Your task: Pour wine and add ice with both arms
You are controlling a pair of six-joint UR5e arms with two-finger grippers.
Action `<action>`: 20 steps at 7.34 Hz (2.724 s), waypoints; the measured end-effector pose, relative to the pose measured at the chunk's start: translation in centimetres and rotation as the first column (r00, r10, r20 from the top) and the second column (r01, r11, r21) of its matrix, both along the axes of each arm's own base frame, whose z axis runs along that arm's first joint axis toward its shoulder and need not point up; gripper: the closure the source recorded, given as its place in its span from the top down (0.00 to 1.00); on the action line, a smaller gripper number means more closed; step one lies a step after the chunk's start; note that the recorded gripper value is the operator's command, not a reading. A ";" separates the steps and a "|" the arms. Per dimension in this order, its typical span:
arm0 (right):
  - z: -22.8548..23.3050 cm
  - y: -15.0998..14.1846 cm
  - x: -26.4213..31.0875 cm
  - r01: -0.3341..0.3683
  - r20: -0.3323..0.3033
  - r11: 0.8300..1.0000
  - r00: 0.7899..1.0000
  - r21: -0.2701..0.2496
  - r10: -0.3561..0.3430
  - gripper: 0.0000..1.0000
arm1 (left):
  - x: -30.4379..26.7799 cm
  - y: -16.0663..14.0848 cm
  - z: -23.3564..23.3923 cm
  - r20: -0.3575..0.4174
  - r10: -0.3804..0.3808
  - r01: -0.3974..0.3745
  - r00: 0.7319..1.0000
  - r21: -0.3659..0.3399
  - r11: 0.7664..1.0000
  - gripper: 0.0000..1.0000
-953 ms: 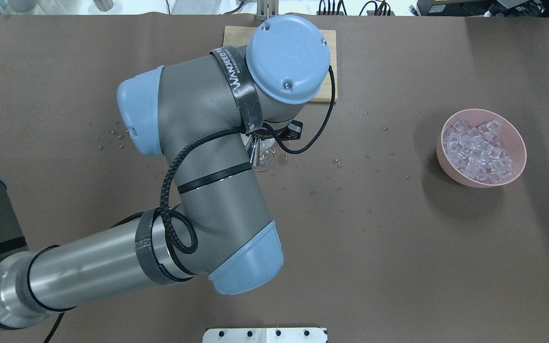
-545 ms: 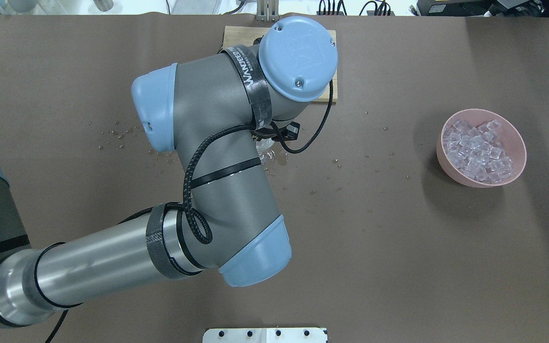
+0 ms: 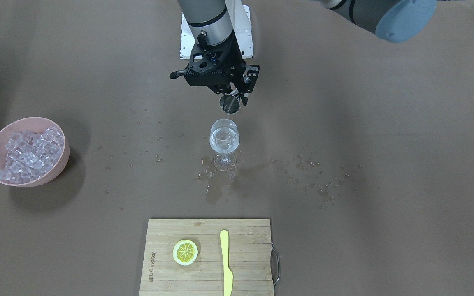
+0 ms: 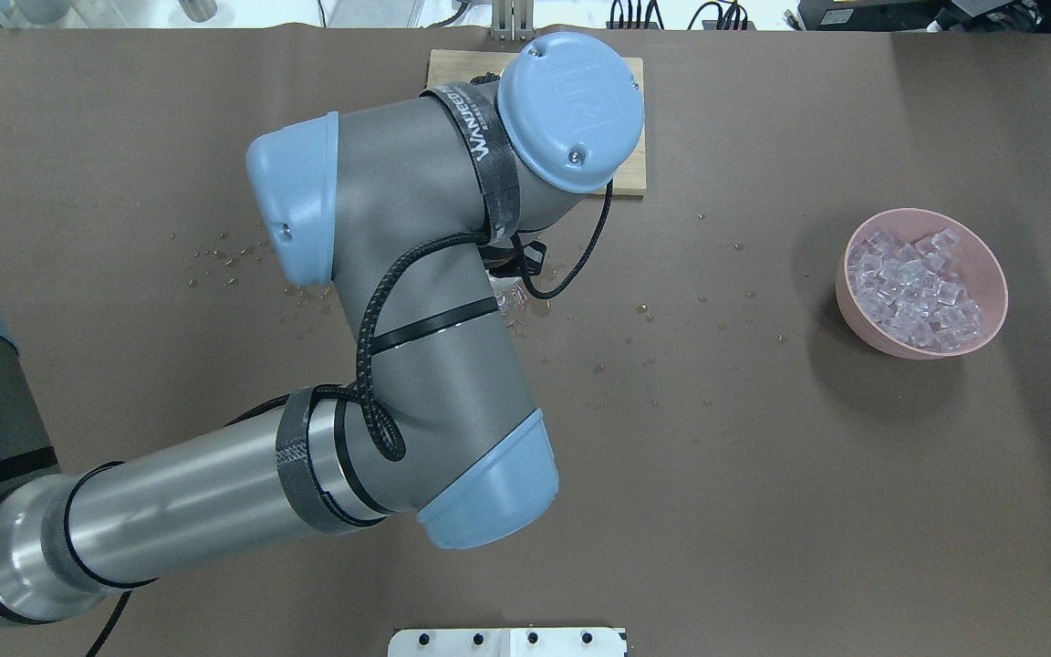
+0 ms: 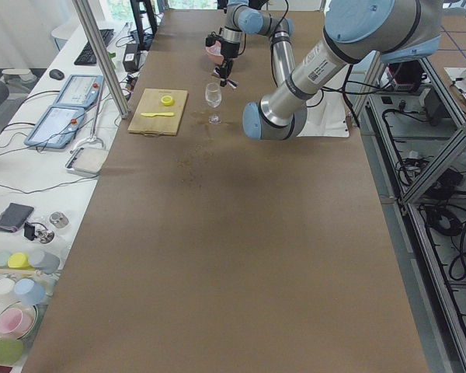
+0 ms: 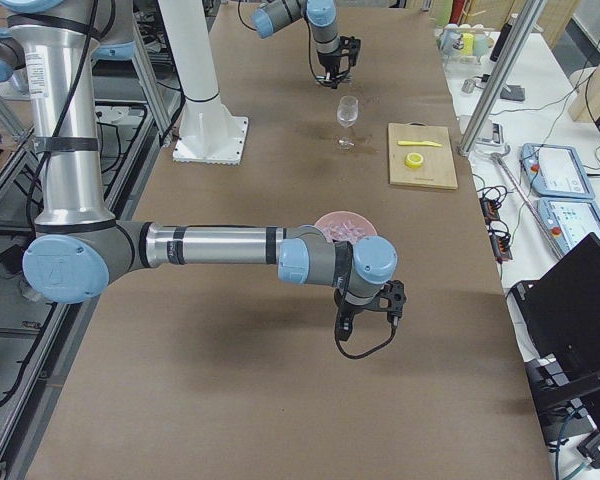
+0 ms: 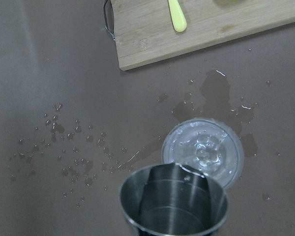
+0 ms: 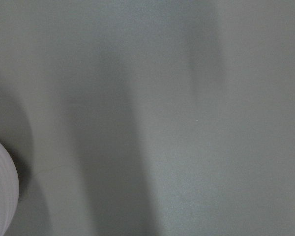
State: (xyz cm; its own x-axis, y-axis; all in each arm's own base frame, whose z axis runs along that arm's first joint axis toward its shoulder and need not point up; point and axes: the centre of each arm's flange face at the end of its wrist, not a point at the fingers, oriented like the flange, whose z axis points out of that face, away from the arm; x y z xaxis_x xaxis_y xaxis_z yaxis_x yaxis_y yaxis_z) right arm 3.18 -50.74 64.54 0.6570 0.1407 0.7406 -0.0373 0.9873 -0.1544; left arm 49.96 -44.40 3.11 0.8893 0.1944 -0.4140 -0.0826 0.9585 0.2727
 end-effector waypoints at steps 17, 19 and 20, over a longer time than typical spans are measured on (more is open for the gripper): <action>0.6 -1.4 -0.9 0.012 0.018 1.000 1.000 -0.017 -0.012 1.00 | -2.9 3.1 -1.4 -0.009 -0.128 0.128 0.992 0.157 0.979 0.00; 0.3 -1.5 -0.9 0.012 0.018 1.000 1.000 -0.009 -0.012 1.00 | -7.7 1.6 0.5 -0.158 -0.173 0.201 0.972 0.177 0.963 0.00; 0.1 -1.5 -0.9 0.012 0.019 1.000 1.000 -0.006 -0.012 1.00 | -10.4 0.6 1.8 -0.231 -0.194 0.238 0.953 0.184 0.954 0.00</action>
